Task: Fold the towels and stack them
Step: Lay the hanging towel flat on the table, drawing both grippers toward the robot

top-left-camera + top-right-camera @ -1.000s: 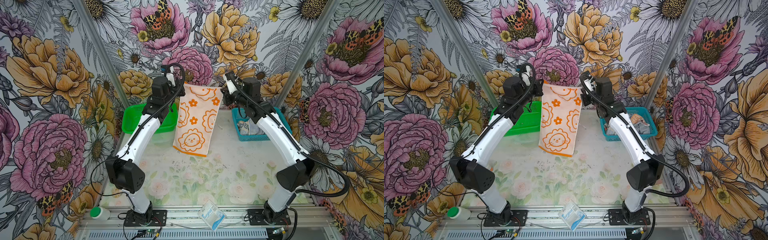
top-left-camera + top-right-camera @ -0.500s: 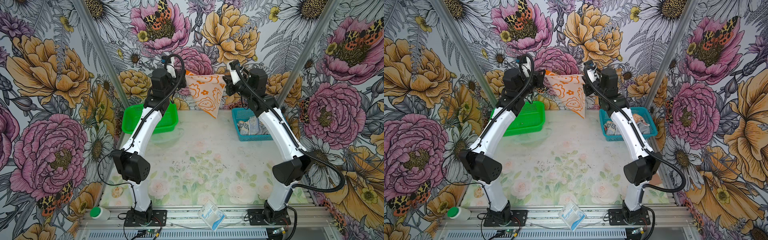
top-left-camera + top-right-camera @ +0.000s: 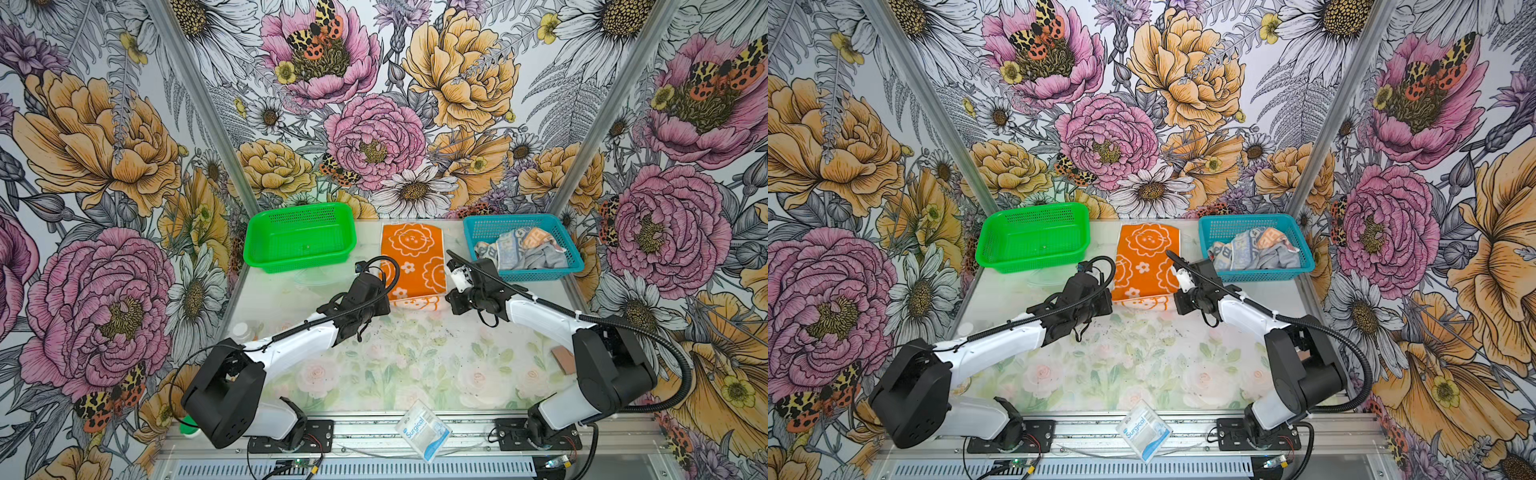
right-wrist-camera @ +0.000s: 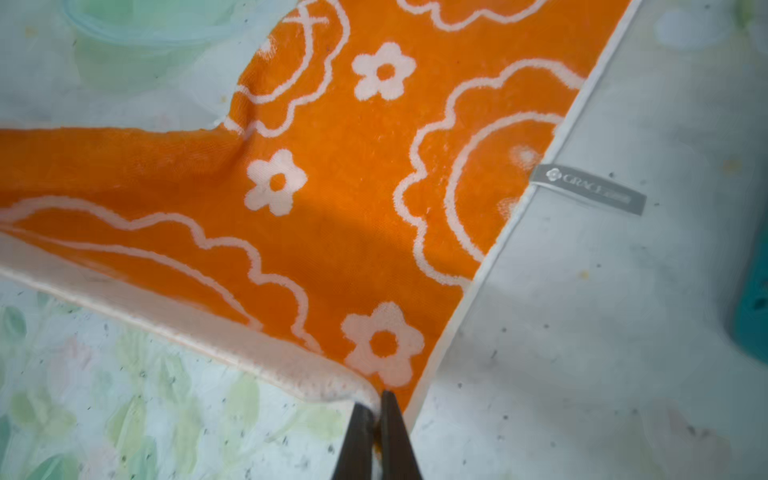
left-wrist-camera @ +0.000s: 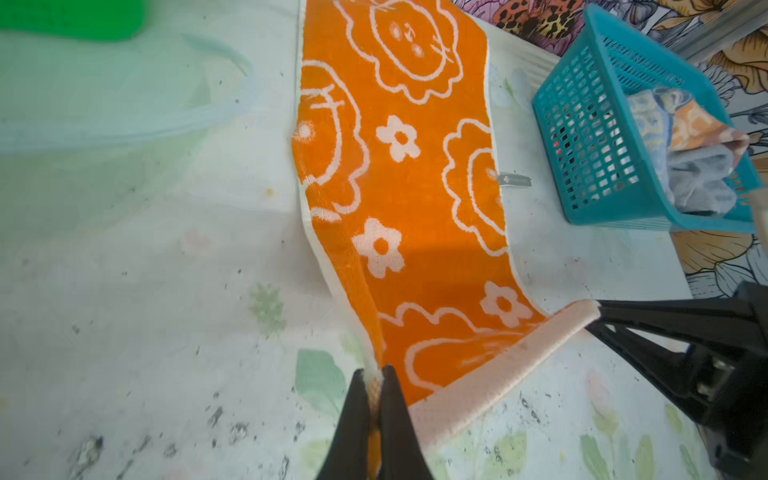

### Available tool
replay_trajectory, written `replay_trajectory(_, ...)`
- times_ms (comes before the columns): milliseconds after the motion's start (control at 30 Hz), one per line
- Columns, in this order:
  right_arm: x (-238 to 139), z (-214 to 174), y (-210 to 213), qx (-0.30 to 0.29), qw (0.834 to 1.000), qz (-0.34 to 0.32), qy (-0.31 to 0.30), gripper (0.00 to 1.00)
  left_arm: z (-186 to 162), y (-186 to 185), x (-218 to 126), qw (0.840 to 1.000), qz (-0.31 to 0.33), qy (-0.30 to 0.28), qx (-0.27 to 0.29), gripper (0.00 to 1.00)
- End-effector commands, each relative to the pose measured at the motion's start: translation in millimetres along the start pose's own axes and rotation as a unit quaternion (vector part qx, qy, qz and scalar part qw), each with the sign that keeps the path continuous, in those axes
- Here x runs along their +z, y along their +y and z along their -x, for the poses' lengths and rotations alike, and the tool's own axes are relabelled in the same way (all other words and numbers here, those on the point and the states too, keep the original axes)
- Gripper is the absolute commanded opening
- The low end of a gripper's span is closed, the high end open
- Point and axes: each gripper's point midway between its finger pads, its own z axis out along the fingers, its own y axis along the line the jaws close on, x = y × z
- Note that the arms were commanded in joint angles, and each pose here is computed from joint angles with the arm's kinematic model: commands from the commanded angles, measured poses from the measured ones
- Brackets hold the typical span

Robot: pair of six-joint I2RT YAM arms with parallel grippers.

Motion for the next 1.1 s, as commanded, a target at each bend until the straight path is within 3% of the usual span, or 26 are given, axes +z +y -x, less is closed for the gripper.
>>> replay_trajectory(0, -20.9, 18.8, 8.7, 0.038, 0.997, 0.000, -0.065, 0.00, 5.2, 26.2, -23.3, 0.994, 0.049, -0.058, -0.073, 0.00)
replay_trajectory(400, -36.8, -63.7, 31.7, 0.109, 0.994, 0.003, 0.007, 0.00, -73.5, 58.2, -55.2, 0.992, 0.062, 0.001, -0.111, 0.00)
replay_trajectory(700, -39.4, -110.7, 45.9, 0.143, 0.989, 0.002, 0.043, 0.00, -111.1, 68.7, -66.9, 0.990, 0.091, 0.043, -0.095, 0.01)
replay_trajectory(733, -40.0, -115.5, 47.1, 0.144, 0.988, 0.000, 0.047, 0.00, -114.3, 69.4, -68.0, 0.990, 0.095, 0.047, -0.094, 0.09)
replay_trajectory(833, -43.7, -127.2, 51.0, 0.146, 0.988, -0.003, 0.050, 0.18, -122.4, 69.7, -74.0, 0.990, 0.103, 0.050, -0.086, 0.29)
replay_trajectory(933, -51.2, -133.7, 54.8, 0.148, 0.988, -0.002, 0.045, 0.28, -128.1, 69.2, -80.5, 0.990, 0.109, 0.049, -0.081, 0.42)
replay_trajectory(1067, -63.5, -137.8, 65.6, 0.155, 0.987, 0.016, 0.044, 0.36, -127.3, 65.0, -89.9, 0.991, 0.118, 0.050, -0.047, 0.49)
